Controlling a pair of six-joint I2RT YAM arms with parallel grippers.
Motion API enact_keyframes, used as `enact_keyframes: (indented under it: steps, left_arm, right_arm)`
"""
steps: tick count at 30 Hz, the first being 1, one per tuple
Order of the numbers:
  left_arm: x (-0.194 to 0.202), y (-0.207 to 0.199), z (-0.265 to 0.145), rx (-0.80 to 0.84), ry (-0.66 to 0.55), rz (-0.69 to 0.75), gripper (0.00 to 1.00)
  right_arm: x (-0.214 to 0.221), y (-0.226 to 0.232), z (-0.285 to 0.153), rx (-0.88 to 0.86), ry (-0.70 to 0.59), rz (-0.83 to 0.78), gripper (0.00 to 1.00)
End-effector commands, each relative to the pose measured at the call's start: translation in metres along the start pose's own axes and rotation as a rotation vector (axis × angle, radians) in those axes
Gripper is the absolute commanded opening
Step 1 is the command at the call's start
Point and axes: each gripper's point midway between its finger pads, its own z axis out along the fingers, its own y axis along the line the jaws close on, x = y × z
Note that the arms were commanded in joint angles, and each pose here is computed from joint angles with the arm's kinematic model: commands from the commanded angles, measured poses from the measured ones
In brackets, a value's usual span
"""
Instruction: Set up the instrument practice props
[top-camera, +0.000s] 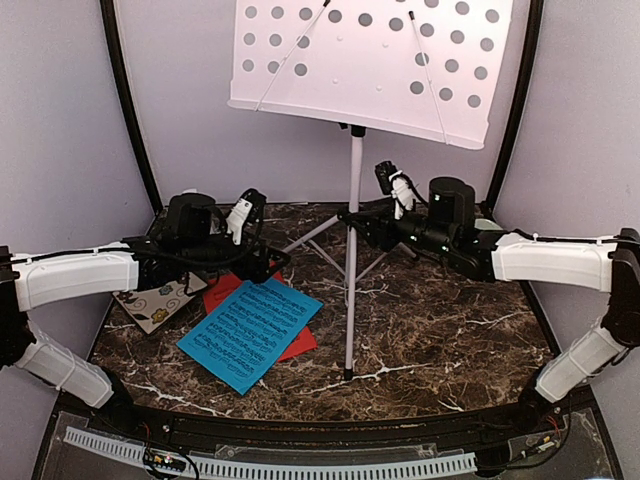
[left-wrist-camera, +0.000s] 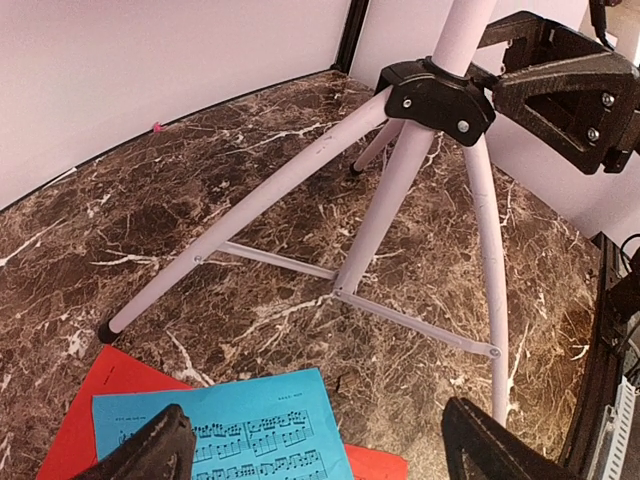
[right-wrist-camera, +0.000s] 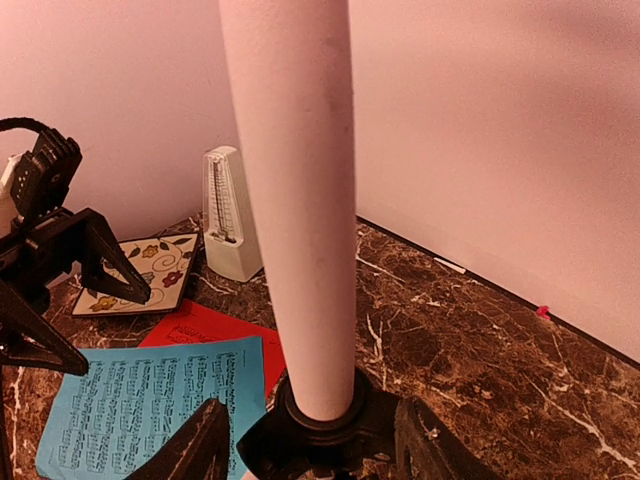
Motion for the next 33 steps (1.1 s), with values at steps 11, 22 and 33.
enact_keyframes:
  steps: [11, 22, 33]
  left_arm:
    - [0.09, 0.067, -0.04, -0.251, 0.167, -0.405, 0.95]
    - [0.168, 0.055, -0.102, -0.315, 0.12, -0.893, 0.91]
    - [0.23, 0.07, -0.149, -0.519, 0.01, -1.185, 0.91]
  right_arm:
    - [-0.05, 0.01, -0.047, -0.001, -0.043, 0.059, 0.85]
    - [0.005, 0.023, -0.077, -0.014, 0.022, 0.236, 0.86]
    - [0.04, 0.063, -0.087, -0.031, 0.051, 0.278, 0.84]
